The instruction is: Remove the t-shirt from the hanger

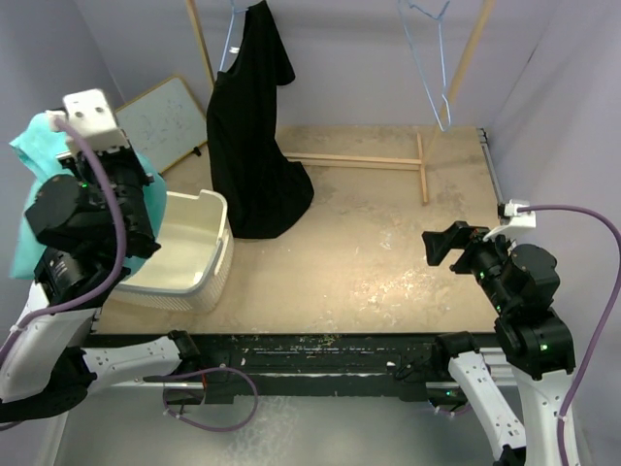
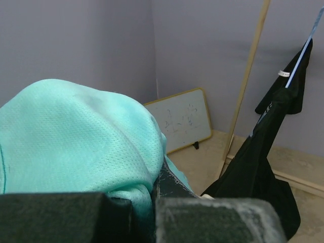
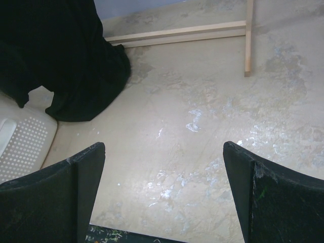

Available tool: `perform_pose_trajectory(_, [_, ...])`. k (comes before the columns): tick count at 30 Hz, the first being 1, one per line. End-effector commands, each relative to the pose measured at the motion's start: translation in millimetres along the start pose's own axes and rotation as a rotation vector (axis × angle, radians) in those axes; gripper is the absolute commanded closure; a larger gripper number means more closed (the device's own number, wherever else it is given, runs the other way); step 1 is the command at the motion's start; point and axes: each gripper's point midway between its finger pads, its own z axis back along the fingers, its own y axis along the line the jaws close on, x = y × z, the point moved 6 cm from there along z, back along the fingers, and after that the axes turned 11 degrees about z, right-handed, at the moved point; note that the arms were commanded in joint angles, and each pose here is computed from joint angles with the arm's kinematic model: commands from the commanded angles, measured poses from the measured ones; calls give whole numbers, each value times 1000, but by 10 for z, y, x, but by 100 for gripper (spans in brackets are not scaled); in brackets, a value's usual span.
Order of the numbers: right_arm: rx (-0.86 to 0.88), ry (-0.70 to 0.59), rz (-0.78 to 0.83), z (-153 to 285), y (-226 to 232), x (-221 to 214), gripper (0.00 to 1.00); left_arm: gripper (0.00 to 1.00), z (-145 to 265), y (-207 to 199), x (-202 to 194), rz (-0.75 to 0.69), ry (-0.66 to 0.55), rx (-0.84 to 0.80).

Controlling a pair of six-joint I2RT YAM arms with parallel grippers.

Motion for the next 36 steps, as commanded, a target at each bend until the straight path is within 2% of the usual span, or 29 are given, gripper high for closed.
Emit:
perform_pose_trajectory(1, [19, -40, 9, -19, 23, 85, 0, 100, 32, 9, -259, -28, 59, 23])
perform_pose_trajectory(4, [24, -34, 10, 10, 28, 70, 0, 100, 114, -58, -707, -36, 192, -38])
perform_pose_trajectory(8, [32, -44, 6, 46, 38, 69, 0, 100, 137, -145, -1277, -160, 318, -62])
perform_pose_trajectory(13, [37, -40, 9, 42, 42, 63, 0, 100, -177, -177, -1495, -164, 425, -150])
perform_pose_trajectory(16, [38, -42, 9, 45, 43, 68, 0, 100, -464, -48, -1539, -160, 491, -100])
perform_pose_trajectory(19, [38, -50, 5, 56, 46, 75, 0, 100, -672, 58, -1519, -91, 509, -64])
perform_pose_trajectory(23, [37, -54, 4, 56, 44, 73, 0, 100, -864, 219, -1645, 91, 585, -41])
perform_pose_trajectory(27, [40, -60, 5, 67, 47, 80, 0, 99, -819, 394, -1931, 160, 638, 54])
perform_pose_trajectory(28, [43, -60, 5, 63, 50, 79, 0, 74, -786, 452, -2020, 163, 641, 88])
perform_pose_trajectory(29, [46, -60, 5, 62, 54, 83, 0, 29, -752, 493, -2105, 170, 647, 111])
perform_pose_trajectory(30, [50, -59, 5, 56, 59, 84, 0, 12, -704, 511, -2185, 178, 660, 109])
perform_pose_trajectory(31, [53, -55, 5, 43, 63, 83, 0, 1, -660, 511, -2264, 187, 681, 99])
perform_pose_trajectory(33, [56, -57, 7, 18, 67, 101, 0, 1, -569, 471, -2347, 226, 698, 45])
perform_pose_trajectory(36, [140, -57, 46, -49, 156, 157, 1, 1, -400, 341, -2299, 290, 645, -144])
